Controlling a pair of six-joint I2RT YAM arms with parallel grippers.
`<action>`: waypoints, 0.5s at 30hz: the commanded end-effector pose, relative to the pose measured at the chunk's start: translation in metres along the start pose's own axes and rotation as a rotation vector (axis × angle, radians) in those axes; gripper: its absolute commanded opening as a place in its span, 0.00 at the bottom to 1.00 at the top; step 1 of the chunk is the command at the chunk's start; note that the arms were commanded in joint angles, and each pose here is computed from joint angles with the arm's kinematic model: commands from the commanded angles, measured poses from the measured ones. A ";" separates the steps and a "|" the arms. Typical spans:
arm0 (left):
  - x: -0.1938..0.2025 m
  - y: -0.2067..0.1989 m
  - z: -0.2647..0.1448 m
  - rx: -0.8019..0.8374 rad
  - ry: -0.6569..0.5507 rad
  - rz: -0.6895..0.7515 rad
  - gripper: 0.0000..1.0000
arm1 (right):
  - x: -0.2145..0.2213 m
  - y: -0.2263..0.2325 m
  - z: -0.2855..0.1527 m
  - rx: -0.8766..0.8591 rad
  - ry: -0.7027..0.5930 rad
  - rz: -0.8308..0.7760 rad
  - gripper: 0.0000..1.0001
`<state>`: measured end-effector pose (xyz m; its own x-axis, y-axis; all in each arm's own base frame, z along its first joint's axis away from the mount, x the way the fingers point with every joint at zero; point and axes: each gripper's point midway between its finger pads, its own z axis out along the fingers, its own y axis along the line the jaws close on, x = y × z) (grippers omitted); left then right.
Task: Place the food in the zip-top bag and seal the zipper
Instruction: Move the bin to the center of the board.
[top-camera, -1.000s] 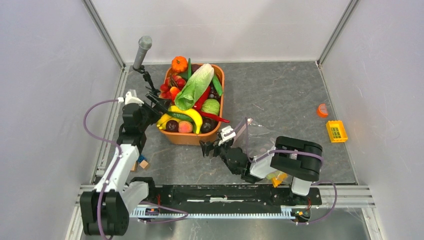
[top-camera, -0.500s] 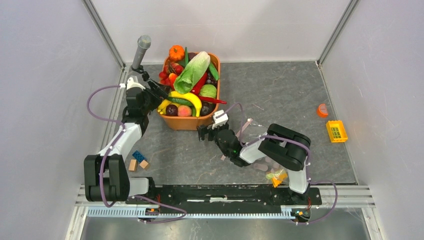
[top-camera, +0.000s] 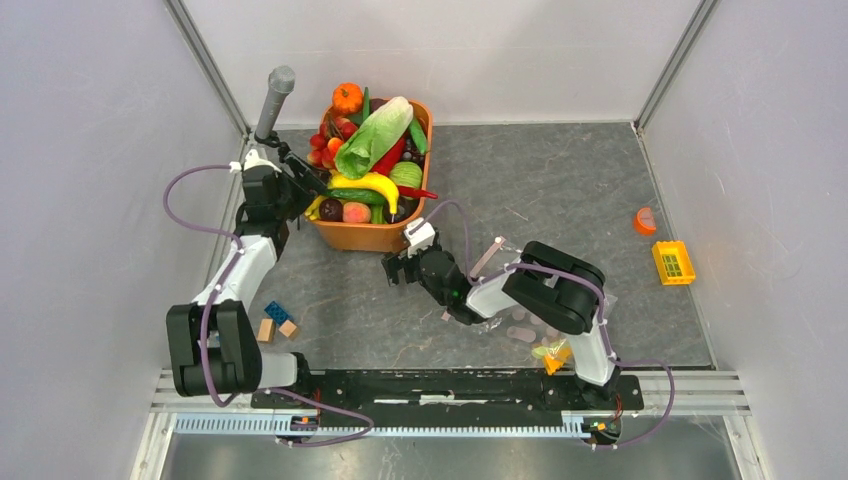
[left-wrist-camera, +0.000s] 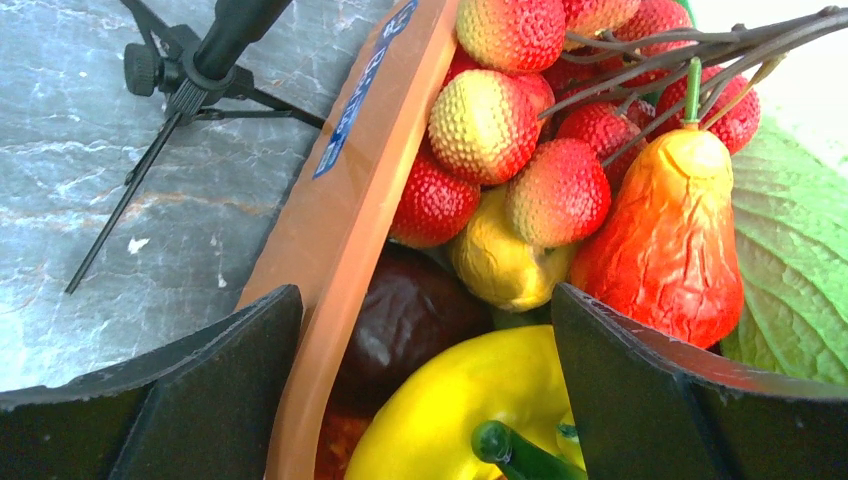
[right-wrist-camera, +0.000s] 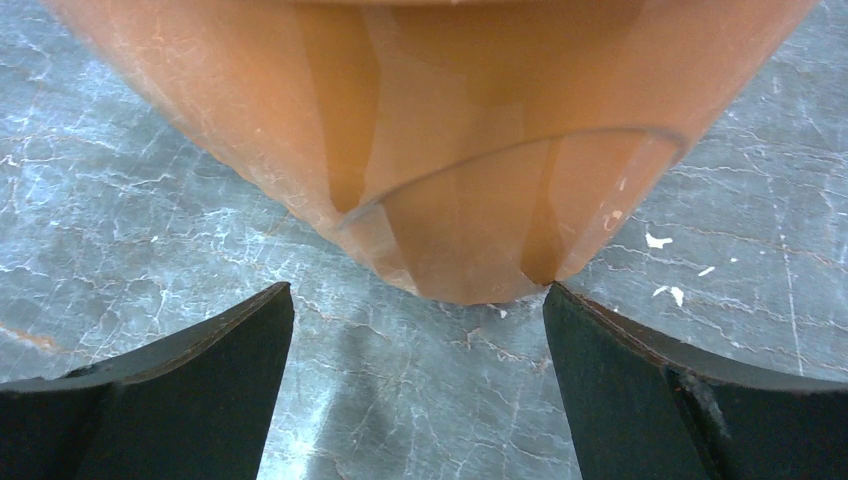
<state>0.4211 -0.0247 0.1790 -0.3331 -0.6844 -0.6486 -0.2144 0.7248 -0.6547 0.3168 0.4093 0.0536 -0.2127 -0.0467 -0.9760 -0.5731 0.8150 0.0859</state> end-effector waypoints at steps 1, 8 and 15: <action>-0.005 -0.019 -0.022 0.034 0.019 0.059 1.00 | -0.059 0.026 -0.020 -0.121 -0.141 0.059 0.98; -0.022 -0.024 -0.043 0.004 -0.018 0.090 1.00 | -0.049 -0.005 -0.067 -0.078 -0.097 0.057 0.98; -0.052 -0.030 -0.072 -0.058 -0.099 0.155 1.00 | -0.040 -0.021 -0.108 -0.083 -0.031 0.053 0.98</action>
<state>0.3850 -0.0165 0.2034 -0.3725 -0.6341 -0.6776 -0.2696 0.7726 -0.5749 0.2652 0.3481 0.1050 -0.2098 0.0078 -0.9777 -0.6151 0.7762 0.1382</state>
